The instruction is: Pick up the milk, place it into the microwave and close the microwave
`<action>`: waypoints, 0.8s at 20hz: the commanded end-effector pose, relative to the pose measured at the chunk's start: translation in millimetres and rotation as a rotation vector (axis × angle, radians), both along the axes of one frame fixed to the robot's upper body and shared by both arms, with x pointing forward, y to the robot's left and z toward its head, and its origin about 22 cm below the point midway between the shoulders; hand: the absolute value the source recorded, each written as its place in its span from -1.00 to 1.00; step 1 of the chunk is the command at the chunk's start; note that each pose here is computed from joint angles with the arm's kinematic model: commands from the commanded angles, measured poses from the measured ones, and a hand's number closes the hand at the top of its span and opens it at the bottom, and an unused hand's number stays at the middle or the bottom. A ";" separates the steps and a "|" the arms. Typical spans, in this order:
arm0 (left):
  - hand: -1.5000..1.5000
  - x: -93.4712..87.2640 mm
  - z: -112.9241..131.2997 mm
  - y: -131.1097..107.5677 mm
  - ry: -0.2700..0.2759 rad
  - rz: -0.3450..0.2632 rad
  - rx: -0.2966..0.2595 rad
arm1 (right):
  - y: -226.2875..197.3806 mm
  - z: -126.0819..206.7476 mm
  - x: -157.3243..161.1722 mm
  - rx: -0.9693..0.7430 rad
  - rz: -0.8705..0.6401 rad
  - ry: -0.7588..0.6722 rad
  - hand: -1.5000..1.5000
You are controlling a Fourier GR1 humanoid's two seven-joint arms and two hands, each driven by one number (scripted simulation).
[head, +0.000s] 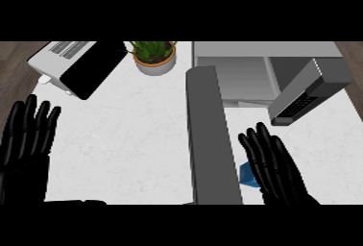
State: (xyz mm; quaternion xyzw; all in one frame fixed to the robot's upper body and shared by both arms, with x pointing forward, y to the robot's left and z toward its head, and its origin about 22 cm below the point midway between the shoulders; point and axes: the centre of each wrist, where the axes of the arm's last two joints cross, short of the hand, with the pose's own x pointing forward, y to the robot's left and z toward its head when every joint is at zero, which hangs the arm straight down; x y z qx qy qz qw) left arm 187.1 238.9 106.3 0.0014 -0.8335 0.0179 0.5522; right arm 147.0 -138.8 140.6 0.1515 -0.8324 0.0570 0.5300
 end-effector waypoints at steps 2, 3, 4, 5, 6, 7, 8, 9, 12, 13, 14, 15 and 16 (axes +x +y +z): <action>-1.00 -11.8 -1.6 -7.6 0.012 0.000 -0.031 | 28.1 3.9 -17.5 0.008 0.013 0.026 -1.00; -1.00 -19.3 10.1 16.3 0.013 0.006 -0.023 | 27.5 2.2 -25.5 -0.004 0.000 0.024 -1.00; -1.00 -34.5 -2.9 22.3 0.011 -0.002 -0.030 | 28.6 14.1 -32.8 0.010 -0.037 0.002 -1.00; -1.00 -26.2 -6.9 9.5 0.003 0.000 -0.036 | 28.0 3.5 -35.1 -0.006 -0.061 -0.010 -1.00; -1.00 -26.5 -13.4 9.1 0.032 0.018 -0.037 | 23.9 4.3 -35.7 -0.004 -0.093 0.002 -1.00; -1.00 -42.0 -22.1 9.8 0.009 0.006 -0.041 | 23.3 2.0 -19.4 -0.022 -0.144 0.014 -1.00; -1.00 -30.5 -5.4 5.0 0.008 -0.002 -0.045 | 35.1 -17.8 -24.7 -0.022 -0.133 0.003 -1.00; -1.00 -42.3 -5.9 26.5 0.011 0.004 -0.017 | 2.9 -1.3 -34.2 -0.053 -0.151 0.023 -1.00; -1.00 -36.7 -25.8 7.7 0.014 0.012 -0.042 | 7.9 -2.0 -25.5 -0.078 -0.208 0.035 -1.00; -1.00 -37.1 -32.7 33.8 0.014 0.002 -0.038 | 19.0 -22.2 -22.3 -0.063 -0.191 0.046 -1.00; -1.00 -36.6 -10.2 19.0 -0.002 0.008 -0.042 | 4.2 -18.5 -2.9 -0.064 -0.234 0.049 -1.00; -1.00 -39.1 -13.8 25.4 0.011 -0.004 -0.026 | 8.0 -30.1 -0.1 -0.063 -0.246 0.048 -1.00; -1.00 -57.2 -30.0 23.3 -0.006 -0.006 -0.037 | 9.6 -20.7 0.9 -0.066 -0.223 0.066 -1.00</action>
